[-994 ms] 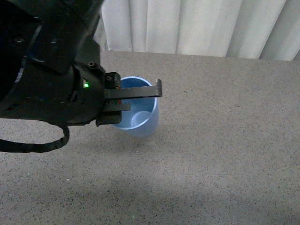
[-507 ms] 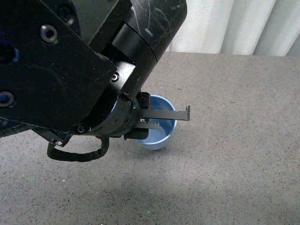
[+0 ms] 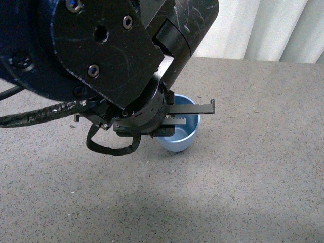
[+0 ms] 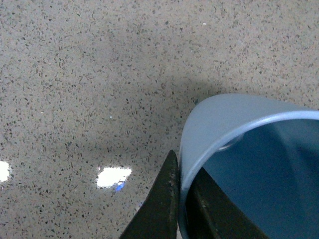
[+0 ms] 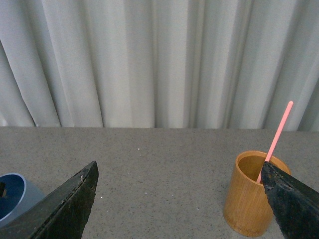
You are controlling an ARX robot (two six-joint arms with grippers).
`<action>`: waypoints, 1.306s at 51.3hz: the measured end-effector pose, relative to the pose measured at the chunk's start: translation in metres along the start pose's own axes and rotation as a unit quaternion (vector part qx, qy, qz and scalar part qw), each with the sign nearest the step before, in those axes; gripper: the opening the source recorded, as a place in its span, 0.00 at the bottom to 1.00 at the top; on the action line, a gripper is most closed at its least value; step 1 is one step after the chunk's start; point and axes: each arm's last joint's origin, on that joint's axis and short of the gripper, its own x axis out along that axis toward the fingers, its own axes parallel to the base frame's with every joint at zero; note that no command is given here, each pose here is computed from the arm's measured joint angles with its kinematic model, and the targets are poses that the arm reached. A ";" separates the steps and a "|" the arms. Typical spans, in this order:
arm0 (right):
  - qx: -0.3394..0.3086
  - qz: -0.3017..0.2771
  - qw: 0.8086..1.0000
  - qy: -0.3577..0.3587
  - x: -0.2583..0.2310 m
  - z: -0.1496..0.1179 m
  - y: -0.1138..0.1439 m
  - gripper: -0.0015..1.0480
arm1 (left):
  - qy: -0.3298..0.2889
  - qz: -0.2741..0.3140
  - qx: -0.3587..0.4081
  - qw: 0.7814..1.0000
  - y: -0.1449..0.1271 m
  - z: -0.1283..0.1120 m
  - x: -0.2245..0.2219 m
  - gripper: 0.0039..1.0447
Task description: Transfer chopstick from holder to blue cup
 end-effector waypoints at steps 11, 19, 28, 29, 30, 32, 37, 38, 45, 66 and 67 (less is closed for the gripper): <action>0.000 0.000 1.000 0.000 0.000 0.000 0.000 0.91 | -0.002 0.004 -0.005 1.000 -0.004 0.007 0.006 0.03; 0.000 0.000 1.000 0.000 0.000 0.000 0.000 0.91 | -0.004 0.007 -0.005 1.000 -0.006 0.010 0.008 0.03; 0.000 0.000 1.000 0.000 0.000 0.000 0.000 0.91 | -0.005 0.009 -0.004 1.000 -0.009 0.013 0.010 0.03; 0.000 0.000 1.000 0.000 0.000 0.000 0.000 0.91 | -0.005 0.009 -0.004 1.000 -0.009 0.013 0.010 0.03; 0.000 0.000 1.000 0.000 0.000 0.000 0.000 0.91 | -0.006 0.008 -0.004 1.000 -0.009 0.013 0.010 0.03; 0.000 0.000 1.000 0.000 0.000 0.000 0.000 0.91 | -0.005 0.009 -0.004 1.000 -0.009 0.013 0.011 0.03; 0.000 0.000 1.000 0.000 0.000 0.000 0.000 0.91 | -0.005 0.009 -0.003 1.000 -0.009 0.013 0.011 0.08; 0.000 0.000 1.000 0.000 0.000 0.000 0.000 0.91 | -0.005 0.009 -0.003 1.000 -0.009 0.013 0.011 0.09; 0.000 0.000 1.000 0.000 0.000 0.000 0.000 0.91 | -0.002 0.011 0.002 1.000 -0.009 0.012 0.012 0.35; 0.000 0.000 1.000 0.000 0.000 0.000 0.000 0.91 | -0.006 0.012 0.006 1.000 -0.009 0.019 0.007 0.94; 0.000 0.000 1.000 0.000 0.000 0.000 0.000 0.91 | -0.006 0.012 0.006 1.000 -0.009 0.019 0.007 0.95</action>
